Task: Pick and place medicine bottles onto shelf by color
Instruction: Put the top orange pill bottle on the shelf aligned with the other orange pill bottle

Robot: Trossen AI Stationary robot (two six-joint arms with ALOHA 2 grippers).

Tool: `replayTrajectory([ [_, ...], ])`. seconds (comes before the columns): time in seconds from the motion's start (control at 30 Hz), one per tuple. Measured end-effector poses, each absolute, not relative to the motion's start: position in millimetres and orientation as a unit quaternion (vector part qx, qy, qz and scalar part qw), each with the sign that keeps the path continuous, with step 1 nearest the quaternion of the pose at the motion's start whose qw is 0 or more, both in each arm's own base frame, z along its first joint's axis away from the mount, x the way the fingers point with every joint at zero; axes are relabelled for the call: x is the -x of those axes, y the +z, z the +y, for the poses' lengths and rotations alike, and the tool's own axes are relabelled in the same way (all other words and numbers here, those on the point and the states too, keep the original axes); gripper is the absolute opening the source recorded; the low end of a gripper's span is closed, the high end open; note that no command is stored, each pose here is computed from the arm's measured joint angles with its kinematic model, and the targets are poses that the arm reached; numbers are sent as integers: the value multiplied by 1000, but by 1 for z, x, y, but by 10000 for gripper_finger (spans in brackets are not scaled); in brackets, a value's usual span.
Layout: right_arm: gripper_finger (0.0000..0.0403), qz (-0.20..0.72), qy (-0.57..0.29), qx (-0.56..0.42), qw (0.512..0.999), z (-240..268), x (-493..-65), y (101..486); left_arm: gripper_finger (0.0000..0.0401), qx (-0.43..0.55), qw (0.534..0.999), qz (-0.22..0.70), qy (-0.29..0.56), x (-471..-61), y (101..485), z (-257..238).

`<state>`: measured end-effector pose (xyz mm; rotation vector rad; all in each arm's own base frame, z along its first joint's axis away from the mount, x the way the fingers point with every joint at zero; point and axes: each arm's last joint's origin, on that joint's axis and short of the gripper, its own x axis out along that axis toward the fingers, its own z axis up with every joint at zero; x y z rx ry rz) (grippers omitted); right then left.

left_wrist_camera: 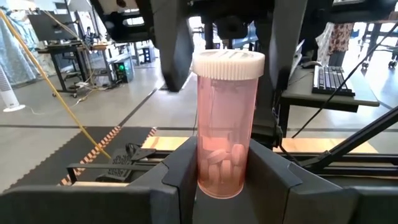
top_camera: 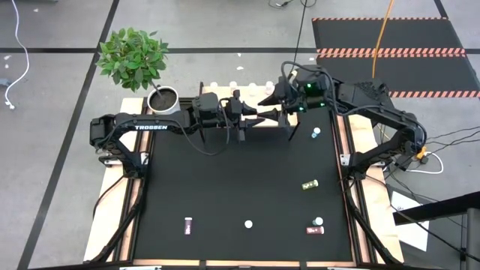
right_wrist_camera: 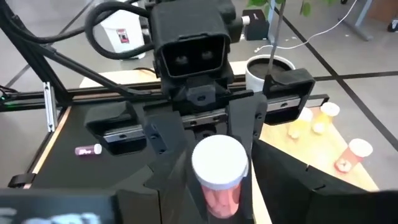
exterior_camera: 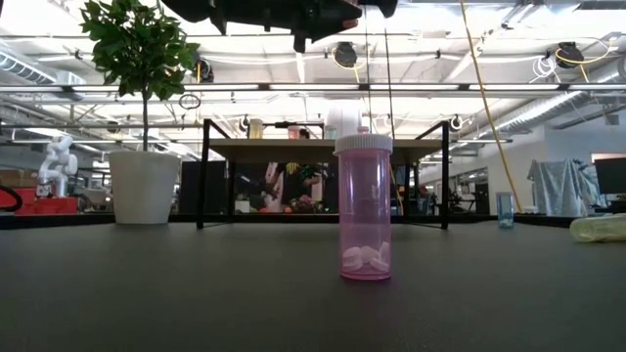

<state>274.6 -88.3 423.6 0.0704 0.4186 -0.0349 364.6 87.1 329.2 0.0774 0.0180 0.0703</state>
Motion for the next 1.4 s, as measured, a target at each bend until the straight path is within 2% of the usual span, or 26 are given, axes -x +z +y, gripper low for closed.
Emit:
replayTrajectory([
  [0.4, 106, 209, -20, -34, 977, -89, -274, 424, 120, -35, 999, 8, 36, -365, 329, 87],
  [0.63, 116, 212, -54, -14, 976, -92, -277, 422, 128, 15, 996, 22, 90, -360, 330, 91],
  [0.77, 118, 172, -62, -5, 983, -100, -286, 418, 165, 16, 987, 64, 145, -340, 341, 94],
  [0.93, 115, 118, -83, 0, 990, -114, -295, 407, 231, 12, 958, 151, 244, -300, 352, 99],
  [1.1, 117, 82, -80, -9, 993, -137, -321, 388, 284, 16, 942, 195, 273, -260, 366, 99],
  [1.23, 118, 95, -82, -15, 992, -156, -347, 368, 307, 22, 935, 183, 304, -237, 378, 105],
  [1.4, 118, 134, -92, -26, 986, -181, -369, 335, 312, 27, 912, 159, 378, -225, 385, 119],
])
